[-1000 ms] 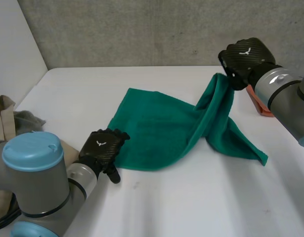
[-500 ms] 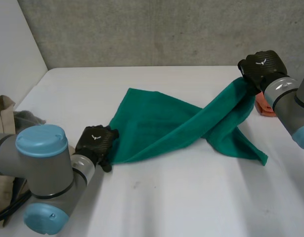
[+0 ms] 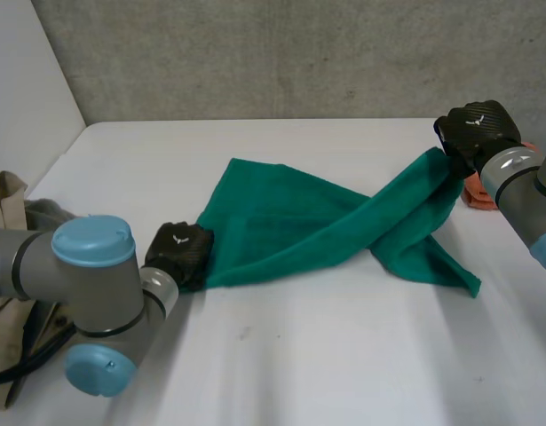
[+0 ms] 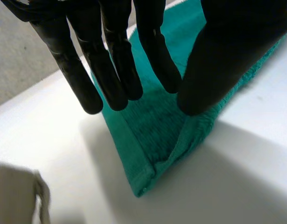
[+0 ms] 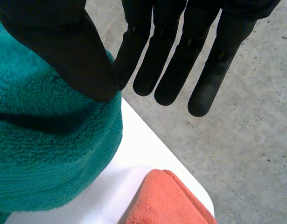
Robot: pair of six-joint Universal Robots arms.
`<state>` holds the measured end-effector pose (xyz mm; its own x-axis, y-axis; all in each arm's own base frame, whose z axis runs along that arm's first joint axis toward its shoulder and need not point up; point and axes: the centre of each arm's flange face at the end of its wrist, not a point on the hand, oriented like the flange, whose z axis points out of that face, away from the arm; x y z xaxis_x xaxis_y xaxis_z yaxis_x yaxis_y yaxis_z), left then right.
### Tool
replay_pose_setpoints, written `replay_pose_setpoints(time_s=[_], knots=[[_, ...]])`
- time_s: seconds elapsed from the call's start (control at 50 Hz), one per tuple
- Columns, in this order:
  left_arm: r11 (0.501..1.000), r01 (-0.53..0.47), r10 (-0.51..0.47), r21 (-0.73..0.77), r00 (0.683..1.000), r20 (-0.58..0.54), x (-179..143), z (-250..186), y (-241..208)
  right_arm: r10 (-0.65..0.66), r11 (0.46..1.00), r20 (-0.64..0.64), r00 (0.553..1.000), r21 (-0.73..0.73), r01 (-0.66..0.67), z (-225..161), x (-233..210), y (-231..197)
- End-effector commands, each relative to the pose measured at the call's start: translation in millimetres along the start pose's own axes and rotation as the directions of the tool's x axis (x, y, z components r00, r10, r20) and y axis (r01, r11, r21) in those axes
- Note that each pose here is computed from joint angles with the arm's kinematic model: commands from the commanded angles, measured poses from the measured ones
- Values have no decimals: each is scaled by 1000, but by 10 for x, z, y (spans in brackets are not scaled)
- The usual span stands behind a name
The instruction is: Fold the laundry.
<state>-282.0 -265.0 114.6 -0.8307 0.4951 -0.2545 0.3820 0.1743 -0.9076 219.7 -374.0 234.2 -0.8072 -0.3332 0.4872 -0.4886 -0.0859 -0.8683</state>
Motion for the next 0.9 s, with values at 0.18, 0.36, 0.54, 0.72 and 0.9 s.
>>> replay_pose_setpoints(time_s=[0.18,0.36,0.54,0.72,0.9], knots=[[995,-55,52,88,998,32,-65,319,-173,4,1000,6,1000,-6,-4,-71,52,18],[997,-13,10,72,999,43,-218,14,-436,4,1000,19,1000,-10,-4,-69,26,36],[1000,6,-6,-5,999,-33,-58,-356,-230,1,1000,23,1000,-2,-1,-52,-7,27],[999,6,-8,-53,999,-38,22,-196,45,2,1000,31,1000,-9,-2,-51,-35,50],[999,15,-15,-32,1000,-11,-35,42,75,6,1000,38,999,-24,-5,-51,-58,103]])
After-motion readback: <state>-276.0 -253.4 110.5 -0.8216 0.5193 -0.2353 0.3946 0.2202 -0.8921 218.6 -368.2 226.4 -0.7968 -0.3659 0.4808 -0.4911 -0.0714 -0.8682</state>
